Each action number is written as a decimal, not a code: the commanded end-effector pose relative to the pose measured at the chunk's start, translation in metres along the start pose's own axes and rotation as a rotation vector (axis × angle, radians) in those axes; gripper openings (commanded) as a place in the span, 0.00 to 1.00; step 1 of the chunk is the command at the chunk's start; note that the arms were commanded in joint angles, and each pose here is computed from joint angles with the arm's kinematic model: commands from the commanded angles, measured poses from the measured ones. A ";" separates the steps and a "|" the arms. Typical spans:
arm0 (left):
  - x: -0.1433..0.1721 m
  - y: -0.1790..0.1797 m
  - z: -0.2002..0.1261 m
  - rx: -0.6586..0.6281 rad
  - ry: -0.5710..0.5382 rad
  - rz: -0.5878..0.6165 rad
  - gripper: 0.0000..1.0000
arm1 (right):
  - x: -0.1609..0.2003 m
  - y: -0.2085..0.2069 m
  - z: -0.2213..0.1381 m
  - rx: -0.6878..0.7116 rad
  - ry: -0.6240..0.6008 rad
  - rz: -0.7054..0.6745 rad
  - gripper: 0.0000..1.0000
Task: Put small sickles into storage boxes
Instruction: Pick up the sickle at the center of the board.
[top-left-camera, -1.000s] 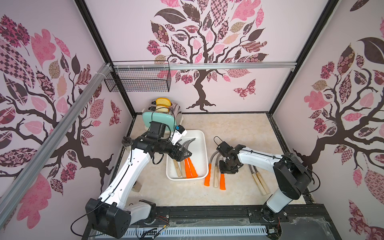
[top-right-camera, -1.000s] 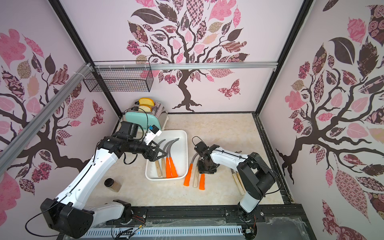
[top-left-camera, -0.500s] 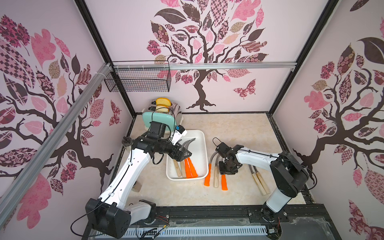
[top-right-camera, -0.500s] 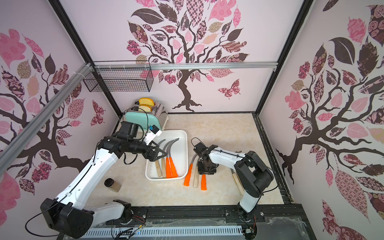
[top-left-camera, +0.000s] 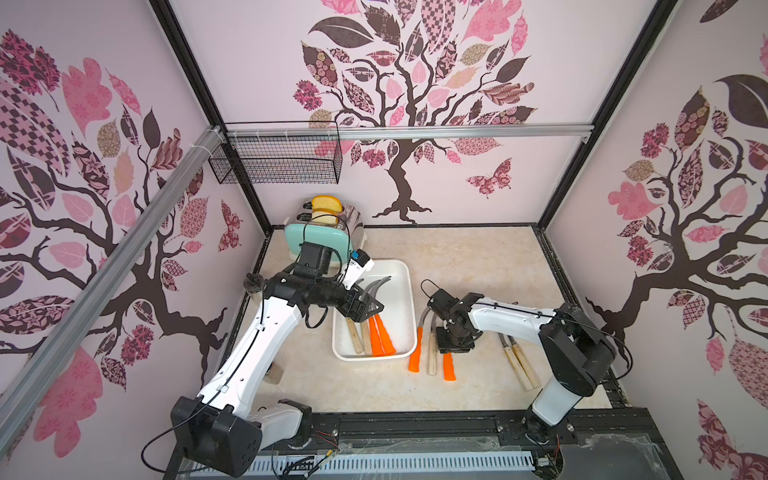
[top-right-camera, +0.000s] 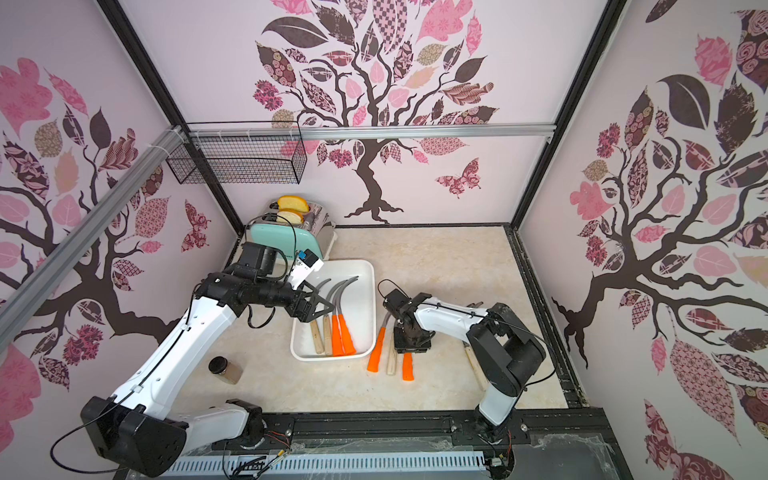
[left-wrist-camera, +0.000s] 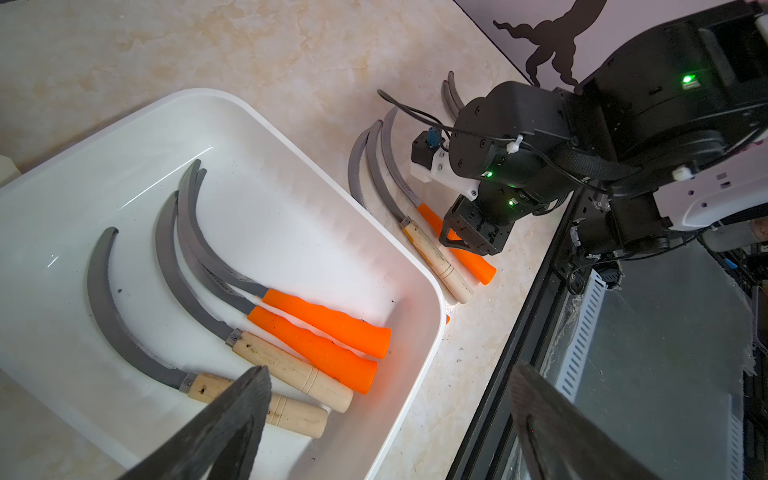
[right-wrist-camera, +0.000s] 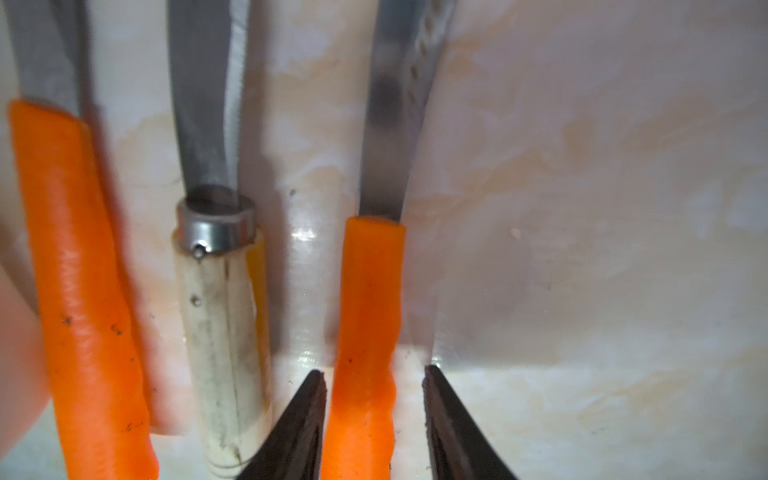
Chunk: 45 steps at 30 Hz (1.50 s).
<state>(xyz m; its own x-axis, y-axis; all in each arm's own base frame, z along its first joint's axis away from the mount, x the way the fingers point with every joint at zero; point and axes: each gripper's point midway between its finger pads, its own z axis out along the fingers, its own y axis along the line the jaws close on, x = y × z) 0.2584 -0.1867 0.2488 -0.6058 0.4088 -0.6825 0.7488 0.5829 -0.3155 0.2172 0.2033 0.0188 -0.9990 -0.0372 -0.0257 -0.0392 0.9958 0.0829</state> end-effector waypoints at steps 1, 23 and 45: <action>-0.012 -0.005 -0.007 -0.001 -0.040 0.033 0.94 | 0.010 -0.010 0.008 0.047 0.032 0.012 0.42; -0.016 -0.005 -0.008 -0.002 -0.050 0.038 0.94 | 0.017 -0.011 0.014 0.044 0.043 0.014 0.39; -0.011 -0.018 -0.006 0.062 -0.025 0.033 0.94 | 0.022 -0.011 0.027 0.036 0.060 0.015 0.32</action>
<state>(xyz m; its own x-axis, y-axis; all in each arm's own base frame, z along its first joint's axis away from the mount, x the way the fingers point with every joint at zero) 0.2525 -0.1943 0.2595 -0.5926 0.4043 -0.6967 0.7680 0.5445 -0.3373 0.2096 0.1976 0.0118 -0.9994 -0.0247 -0.0229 -0.0262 0.9974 0.0671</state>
